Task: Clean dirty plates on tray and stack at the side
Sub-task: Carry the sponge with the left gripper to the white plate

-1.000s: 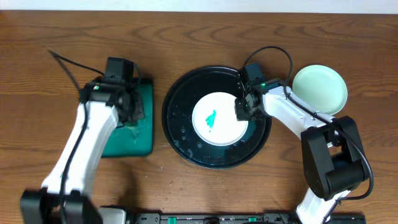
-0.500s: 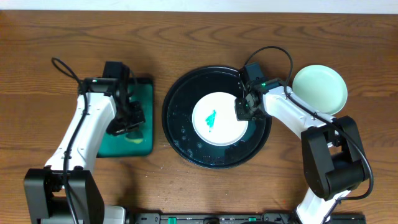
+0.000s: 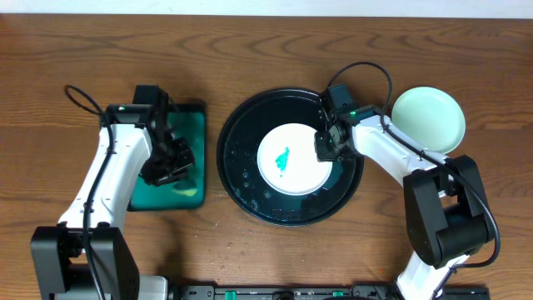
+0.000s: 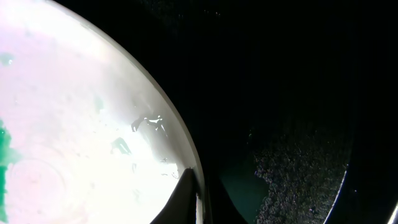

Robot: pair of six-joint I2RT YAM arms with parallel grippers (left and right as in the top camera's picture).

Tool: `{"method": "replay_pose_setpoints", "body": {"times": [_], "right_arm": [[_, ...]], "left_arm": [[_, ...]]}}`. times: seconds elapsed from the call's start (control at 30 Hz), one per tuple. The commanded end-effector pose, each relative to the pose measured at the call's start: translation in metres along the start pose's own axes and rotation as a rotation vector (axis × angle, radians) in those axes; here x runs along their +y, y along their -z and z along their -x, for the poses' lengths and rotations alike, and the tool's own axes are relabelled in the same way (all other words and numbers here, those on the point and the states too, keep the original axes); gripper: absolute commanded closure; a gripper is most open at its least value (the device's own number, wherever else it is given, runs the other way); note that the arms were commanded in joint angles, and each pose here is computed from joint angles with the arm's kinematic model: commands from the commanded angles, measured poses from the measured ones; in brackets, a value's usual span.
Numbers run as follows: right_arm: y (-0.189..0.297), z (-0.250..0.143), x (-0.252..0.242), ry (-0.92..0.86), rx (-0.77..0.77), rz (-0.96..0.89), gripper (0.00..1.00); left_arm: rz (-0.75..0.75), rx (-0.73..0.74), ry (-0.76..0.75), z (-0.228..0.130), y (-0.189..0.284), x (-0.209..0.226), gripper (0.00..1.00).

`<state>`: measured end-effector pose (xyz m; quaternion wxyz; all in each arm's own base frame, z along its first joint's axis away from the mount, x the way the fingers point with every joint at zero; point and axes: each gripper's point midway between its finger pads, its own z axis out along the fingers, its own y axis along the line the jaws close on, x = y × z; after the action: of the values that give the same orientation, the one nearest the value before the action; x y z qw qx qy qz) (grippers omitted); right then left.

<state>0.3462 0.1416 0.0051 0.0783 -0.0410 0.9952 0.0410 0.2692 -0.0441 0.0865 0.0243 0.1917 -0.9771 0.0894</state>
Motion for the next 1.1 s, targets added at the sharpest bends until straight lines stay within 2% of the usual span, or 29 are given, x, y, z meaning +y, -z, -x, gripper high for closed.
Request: {"method": "replay_pose_setpoints", "body": {"times": [0.0,0.27,0.53,0.73,0.97,1.07], "right_arm": [[-0.021,-0.017,0.01,-0.012,0.075,0.043,0.99],[-0.021,-0.017,0.01,-0.012,0.074,0.044,0.99],[-0.021,-0.017,0.01,-0.012,0.075,0.044,0.99],[-0.02,-0.018,0.014,-0.013,0.081,0.066,0.99],[-0.02,-0.018,0.015,-0.013,0.081,0.069,0.99],[-0.02,-0.019,0.014,-0.013,0.084,0.068,0.99]], "left_arm": [[-0.093,0.006,-0.083,-0.008,0.002,-0.035,0.93],[-0.192,0.04,-0.223,-0.032,-0.032,-0.117,0.93],[-0.202,0.09,-0.337,-0.051,-0.08,-0.177,0.93],[-0.224,0.095,-0.26,-0.041,-0.117,-0.193,0.93],[-0.363,0.271,-0.252,-0.062,-0.155,-0.216,0.93],[-0.378,0.304,-0.251,-0.066,-0.164,-0.218,0.93]]}}
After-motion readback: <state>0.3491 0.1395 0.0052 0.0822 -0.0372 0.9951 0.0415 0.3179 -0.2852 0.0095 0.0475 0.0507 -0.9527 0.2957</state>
